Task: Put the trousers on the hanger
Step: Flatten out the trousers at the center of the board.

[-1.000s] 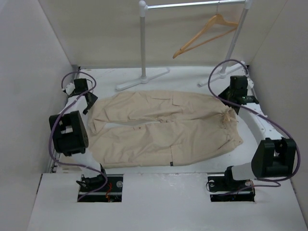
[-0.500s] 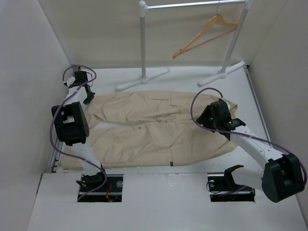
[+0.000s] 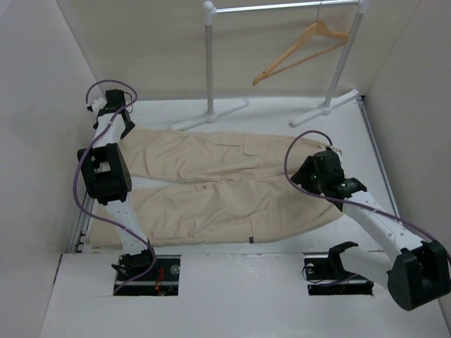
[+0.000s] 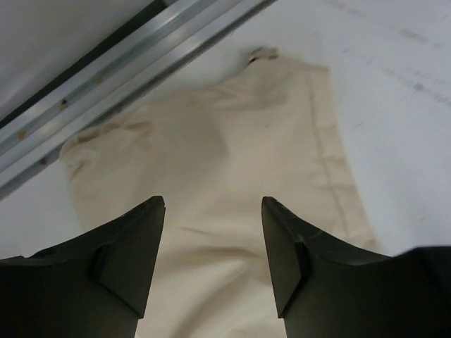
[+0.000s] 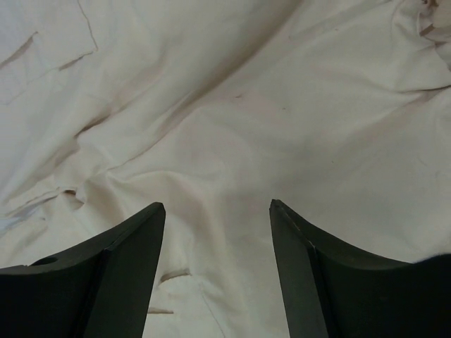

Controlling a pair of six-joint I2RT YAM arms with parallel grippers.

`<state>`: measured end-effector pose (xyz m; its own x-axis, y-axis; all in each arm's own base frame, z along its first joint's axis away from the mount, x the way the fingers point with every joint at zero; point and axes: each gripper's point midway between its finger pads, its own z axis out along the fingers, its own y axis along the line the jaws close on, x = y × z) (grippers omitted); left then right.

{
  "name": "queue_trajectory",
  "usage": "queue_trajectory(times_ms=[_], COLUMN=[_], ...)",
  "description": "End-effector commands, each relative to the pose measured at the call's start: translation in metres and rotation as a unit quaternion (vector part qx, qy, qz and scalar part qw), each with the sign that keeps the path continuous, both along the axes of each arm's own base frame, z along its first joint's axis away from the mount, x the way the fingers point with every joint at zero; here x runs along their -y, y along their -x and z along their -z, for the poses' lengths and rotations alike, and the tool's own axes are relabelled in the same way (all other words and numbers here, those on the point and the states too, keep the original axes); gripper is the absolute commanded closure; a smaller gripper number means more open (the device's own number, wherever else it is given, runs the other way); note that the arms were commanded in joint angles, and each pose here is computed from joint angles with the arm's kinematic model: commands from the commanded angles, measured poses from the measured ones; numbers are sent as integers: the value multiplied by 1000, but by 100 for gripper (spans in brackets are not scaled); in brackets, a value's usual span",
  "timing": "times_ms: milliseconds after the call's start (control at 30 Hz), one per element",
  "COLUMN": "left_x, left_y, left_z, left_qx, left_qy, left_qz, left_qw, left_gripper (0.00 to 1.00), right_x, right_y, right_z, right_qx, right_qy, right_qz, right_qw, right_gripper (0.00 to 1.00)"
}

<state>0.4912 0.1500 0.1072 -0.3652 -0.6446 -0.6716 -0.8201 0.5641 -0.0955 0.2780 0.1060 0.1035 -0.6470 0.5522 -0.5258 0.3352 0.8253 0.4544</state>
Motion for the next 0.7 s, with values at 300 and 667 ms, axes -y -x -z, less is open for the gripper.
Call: queue_trajectory(times_ms=[300, 667], left_x=[34, 19], left_y=[206, 373], left_z=[-8, 29], left_qx=[-11, -99], left_qy=[53, 106], left_qz=[-102, -299], left_qw=[993, 943], left_gripper=[50, 56], right_x=[-28, -72], right_y=[26, 73], right_z=[-59, -44], right_qx=[53, 31], right_qy=[-6, -25], right_qz=[-85, -213], right_qw=[995, 976], right_gripper=[85, 43])
